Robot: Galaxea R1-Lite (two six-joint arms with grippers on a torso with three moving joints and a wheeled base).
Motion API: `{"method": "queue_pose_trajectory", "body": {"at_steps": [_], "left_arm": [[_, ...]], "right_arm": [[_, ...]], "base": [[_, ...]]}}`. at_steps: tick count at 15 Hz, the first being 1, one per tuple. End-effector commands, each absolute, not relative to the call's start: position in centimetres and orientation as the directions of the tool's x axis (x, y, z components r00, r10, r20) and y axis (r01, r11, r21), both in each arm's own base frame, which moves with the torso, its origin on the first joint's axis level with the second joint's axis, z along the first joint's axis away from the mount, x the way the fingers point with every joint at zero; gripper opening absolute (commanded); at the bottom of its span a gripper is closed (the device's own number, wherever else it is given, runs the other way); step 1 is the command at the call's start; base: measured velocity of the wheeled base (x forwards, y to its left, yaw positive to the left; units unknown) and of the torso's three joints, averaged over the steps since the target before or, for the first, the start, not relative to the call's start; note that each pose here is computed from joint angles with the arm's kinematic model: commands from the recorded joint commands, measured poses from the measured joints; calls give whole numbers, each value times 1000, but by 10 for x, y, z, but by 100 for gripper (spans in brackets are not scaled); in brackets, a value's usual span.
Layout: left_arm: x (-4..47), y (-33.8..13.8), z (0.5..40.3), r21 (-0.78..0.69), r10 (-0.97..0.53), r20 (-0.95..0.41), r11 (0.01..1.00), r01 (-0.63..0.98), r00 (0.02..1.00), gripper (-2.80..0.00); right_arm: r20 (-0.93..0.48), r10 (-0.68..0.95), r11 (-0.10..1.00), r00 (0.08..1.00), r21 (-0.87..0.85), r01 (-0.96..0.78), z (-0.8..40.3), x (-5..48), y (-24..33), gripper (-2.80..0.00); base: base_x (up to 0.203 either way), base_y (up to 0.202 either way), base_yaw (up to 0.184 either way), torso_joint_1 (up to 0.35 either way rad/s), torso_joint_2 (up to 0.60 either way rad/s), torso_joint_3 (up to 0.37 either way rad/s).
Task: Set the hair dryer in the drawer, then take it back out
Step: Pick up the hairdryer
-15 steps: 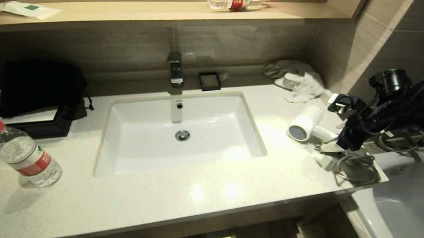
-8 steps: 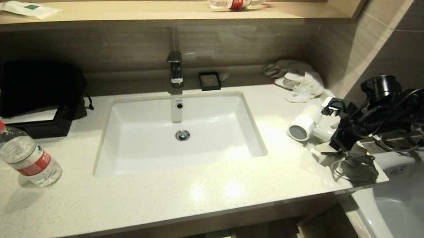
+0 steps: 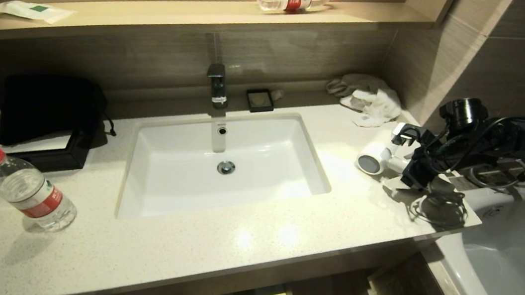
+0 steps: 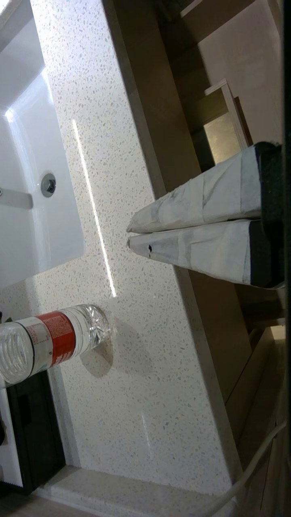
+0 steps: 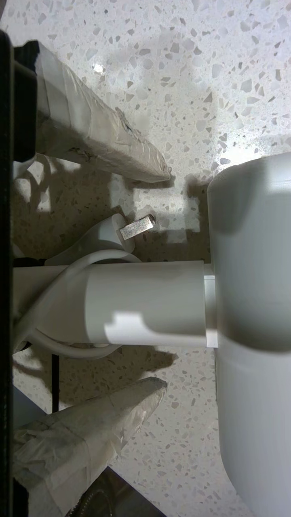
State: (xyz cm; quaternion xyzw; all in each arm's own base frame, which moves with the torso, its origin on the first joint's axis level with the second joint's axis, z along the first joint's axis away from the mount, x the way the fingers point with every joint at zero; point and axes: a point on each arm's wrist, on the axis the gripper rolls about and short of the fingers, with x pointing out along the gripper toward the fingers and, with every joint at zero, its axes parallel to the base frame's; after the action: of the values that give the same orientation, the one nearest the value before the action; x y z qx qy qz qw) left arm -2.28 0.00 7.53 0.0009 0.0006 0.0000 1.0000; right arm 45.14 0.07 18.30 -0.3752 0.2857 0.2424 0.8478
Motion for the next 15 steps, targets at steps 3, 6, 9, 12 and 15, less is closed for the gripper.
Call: {"method": "queue_pose_trajectory", "body": {"at_steps": [3, 6, 9, 12, 15], "left_arm": [[-23, 0, 75, 2, 0, -2, 1000, 0, 1000, -280], [-23, 0, 75, 2, 0, 0, 1000, 0, 1000, -280], [-23, 0, 75, 2, 0, -2, 1000, 0, 1000, -280], [-23, 0, 75, 2, 0, 0, 1000, 0, 1000, -280], [-23, 0, 75, 2, 0, -2, 1000, 0, 1000, -280]], "right_arm": [[-662, 200, 596, 723, -503, -626, 181, 454, 1, 0], [-661, 200, 597, 724, -504, -625, 181, 453, 2, -280], [-657, 202, 595, 726, -507, -624, 184, 452, 3, -280], [-648, 202, 598, 734, -512, -617, 189, 450, 3, -280], [-641, 202, 598, 740, -518, -612, 195, 447, 3, -280]], "base": [[0, 0, 0, 0, 0, 0], [0, 0, 0, 0, 0, 0], [0, 0, 0, 0, 7, 9], [0, 0, 0, 0, 0, 0], [0, 0, 0, 0, 0, 0]]}}
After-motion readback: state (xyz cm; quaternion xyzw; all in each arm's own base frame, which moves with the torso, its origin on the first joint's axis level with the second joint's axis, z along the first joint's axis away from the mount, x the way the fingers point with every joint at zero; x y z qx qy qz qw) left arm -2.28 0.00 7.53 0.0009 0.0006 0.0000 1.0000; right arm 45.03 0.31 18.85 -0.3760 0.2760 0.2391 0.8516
